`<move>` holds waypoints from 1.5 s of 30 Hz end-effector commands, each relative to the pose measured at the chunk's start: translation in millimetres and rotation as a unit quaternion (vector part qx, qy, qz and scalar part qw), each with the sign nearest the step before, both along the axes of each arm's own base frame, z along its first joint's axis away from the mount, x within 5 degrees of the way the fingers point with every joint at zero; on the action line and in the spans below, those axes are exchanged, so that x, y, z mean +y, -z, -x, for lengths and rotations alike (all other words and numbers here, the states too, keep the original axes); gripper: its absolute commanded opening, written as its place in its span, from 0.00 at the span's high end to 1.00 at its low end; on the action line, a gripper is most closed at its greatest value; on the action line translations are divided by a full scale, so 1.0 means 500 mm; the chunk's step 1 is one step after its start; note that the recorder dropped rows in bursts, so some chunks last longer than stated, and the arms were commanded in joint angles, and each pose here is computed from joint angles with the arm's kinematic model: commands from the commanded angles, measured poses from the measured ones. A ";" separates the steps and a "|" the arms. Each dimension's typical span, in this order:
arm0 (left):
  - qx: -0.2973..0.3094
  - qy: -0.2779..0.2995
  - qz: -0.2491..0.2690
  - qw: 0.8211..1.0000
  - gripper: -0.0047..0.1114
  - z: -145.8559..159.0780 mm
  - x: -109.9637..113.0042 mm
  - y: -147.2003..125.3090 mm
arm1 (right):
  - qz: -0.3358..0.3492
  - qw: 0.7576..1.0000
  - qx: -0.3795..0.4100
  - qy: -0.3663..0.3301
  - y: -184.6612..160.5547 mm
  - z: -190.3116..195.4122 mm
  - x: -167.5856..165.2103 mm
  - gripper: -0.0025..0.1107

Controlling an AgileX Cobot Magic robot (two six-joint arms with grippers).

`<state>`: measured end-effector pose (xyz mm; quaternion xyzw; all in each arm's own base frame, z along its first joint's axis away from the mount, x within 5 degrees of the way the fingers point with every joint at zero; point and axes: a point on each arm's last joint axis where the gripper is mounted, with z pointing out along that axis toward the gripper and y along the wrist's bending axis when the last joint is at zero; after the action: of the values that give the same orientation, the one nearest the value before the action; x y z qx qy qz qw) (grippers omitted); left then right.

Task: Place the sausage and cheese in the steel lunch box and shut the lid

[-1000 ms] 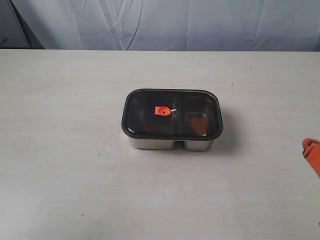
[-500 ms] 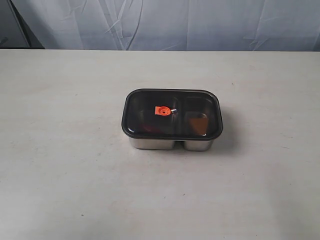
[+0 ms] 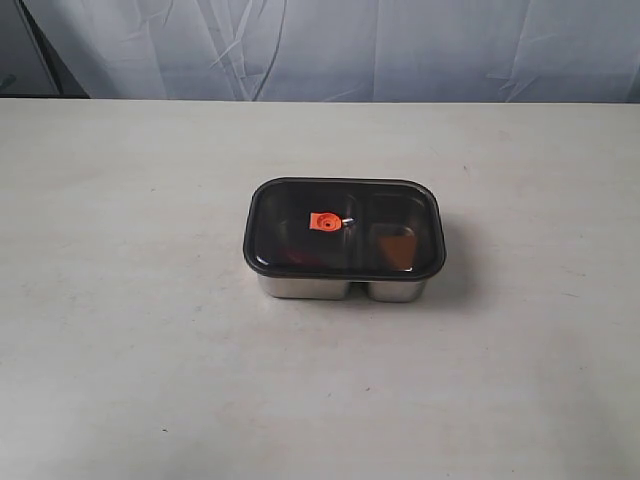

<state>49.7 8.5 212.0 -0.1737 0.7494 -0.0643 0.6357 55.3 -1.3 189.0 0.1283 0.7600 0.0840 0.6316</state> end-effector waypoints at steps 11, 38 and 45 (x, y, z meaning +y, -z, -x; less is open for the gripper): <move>-0.002 0.003 -0.001 1.000 0.96 0.000 -0.001 0.003 | 0.006 1.000 0.000 0.003 0.001 0.001 -0.001 0.99; -0.002 0.026 -0.001 1.000 0.96 0.000 -0.005 0.003 | -0.001 1.000 -0.004 0.003 0.000 0.001 -0.001 0.99; -0.003 0.026 -0.001 1.000 0.96 -0.001 -0.005 0.002 | -0.001 1.000 -0.004 0.003 0.000 0.001 -0.001 0.99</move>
<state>50.0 6.4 212.0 -0.1558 0.7532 -0.0771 0.6344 55.3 -1.3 189.0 0.1283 0.7600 0.0840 0.6316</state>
